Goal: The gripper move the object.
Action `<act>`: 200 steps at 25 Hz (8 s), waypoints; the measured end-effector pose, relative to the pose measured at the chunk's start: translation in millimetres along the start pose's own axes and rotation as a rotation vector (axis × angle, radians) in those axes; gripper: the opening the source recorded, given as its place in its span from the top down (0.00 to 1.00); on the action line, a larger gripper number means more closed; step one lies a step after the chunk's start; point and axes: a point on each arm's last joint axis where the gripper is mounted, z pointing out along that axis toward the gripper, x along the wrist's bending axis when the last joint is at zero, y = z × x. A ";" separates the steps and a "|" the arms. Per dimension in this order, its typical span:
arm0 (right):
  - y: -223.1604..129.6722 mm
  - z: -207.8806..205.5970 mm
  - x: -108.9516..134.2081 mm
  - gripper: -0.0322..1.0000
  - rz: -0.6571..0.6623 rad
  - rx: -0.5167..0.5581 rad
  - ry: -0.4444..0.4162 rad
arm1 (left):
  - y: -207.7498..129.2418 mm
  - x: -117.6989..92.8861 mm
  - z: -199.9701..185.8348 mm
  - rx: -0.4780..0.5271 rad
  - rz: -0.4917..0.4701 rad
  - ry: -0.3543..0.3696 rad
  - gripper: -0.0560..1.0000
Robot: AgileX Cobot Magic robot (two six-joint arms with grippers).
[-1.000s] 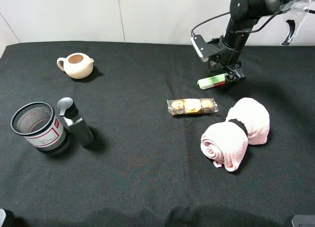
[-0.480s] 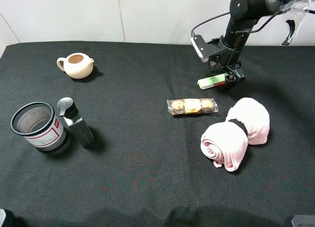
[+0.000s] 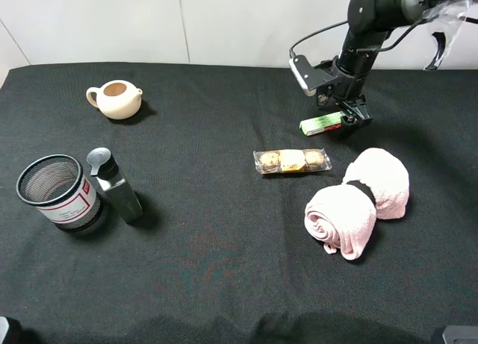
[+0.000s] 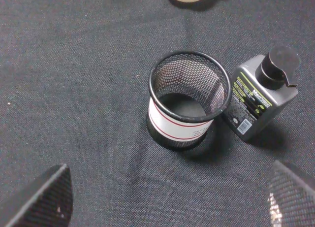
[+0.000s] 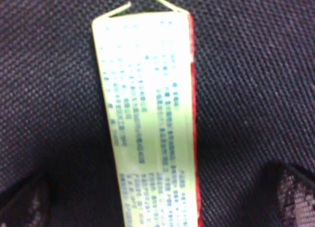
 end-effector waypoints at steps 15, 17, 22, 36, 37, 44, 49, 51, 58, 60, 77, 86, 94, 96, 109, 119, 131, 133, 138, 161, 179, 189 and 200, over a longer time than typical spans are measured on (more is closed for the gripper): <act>0.7 0.4 -0.1 0.30 0.006 -0.008 0.000 | 0.0 0.0 0.0 0.000 0.000 0.000 0.16; 1.0 0.4 -0.2 0.33 0.008 -0.011 -0.001 | 0.0 0.0 0.0 0.000 0.000 0.000 0.16; 1.9 0.4 -0.4 0.39 0.015 -0.021 -0.004 | 0.0 0.0 0.0 0.000 0.000 0.000 0.16; 2.2 0.4 -0.4 0.60 0.018 -0.024 -0.004 | 0.0 0.0 0.0 0.000 0.000 0.000 0.16; 2.2 0.4 -0.4 0.62 0.018 -0.024 -0.004 | 0.0 0.0 0.0 0.000 0.000 0.000 0.16; 2.2 0.4 -0.4 0.69 0.018 -0.024 -0.004 | 0.0 0.0 0.0 0.000 0.000 0.000 0.16; 2.2 0.4 -2.5 0.69 0.018 -0.024 -0.027 | 0.0 0.0 0.0 0.000 0.000 0.000 0.16; 2.2 0.4 -2.8 0.69 0.020 -0.025 -0.030 | 0.0 0.0 0.0 0.000 0.000 0.000 0.16; 2.2 0.3 -3.0 0.69 0.023 -0.025 -0.031 | 0.0 0.0 0.0 0.000 0.000 0.000 0.16; 2.2 0.3 -3.0 0.69 0.024 -0.025 -0.031 | 0.0 0.0 0.0 0.000 0.000 0.000 0.16; 2.2 0.4 -1.7 0.79 0.042 -0.025 -0.018 | 0.0 0.0 0.0 0.000 0.000 0.000 0.16; 2.7 -0.1 0.6 0.79 0.056 -0.029 0.008 | 0.0 0.0 0.0 0.000 0.000 0.000 0.16; 4.0 -23.1 3.7 0.79 0.092 -0.040 0.014 | 0.0 0.0 0.0 0.000 0.000 0.000 0.16; 4.3 -31.2 5.1 0.79 0.109 -0.042 0.016 | 0.0 0.0 0.0 0.000 0.000 0.000 0.16; 6.4 -109.4 16.8 0.79 0.212 -0.052 -0.005 | 0.0 0.0 0.0 0.000 0.000 0.000 0.16; 7.6 -186.3 36.5 0.79 0.360 -0.083 -0.161 | 0.0 0.0 0.0 0.000 0.000 0.000 0.16; 9.5 -236.8 57.5 0.79 0.941 -0.198 -0.240 | 0.0 0.0 0.0 0.000 0.000 0.000 0.16; 10.3 -242.0 60.0 0.79 1.046 -0.228 -0.239 | 0.0 0.0 0.0 0.000 0.000 0.000 0.16; 12.9 -246.5 62.1 0.79 1.271 -0.290 -0.208 | 0.0 0.0 0.0 0.000 0.000 0.000 0.16; 94.4 -246.1 73.6 0.79 1.284 -0.346 -0.117 | 0.0 0.0 0.0 0.000 0.000 0.000 0.16; 155.8 -250.6 79.1 0.80 1.152 -0.504 -0.159 | 0.0 0.0 0.0 0.000 0.000 0.000 0.16; 190.1 -225.3 60.4 0.80 1.111 -0.636 -0.165 | 0.0 0.0 0.0 0.000 0.000 0.000 0.16; 216.0 -181.9 37.0 0.80 1.086 -0.696 -0.210 | 0.0 0.0 0.0 0.000 0.000 0.000 0.16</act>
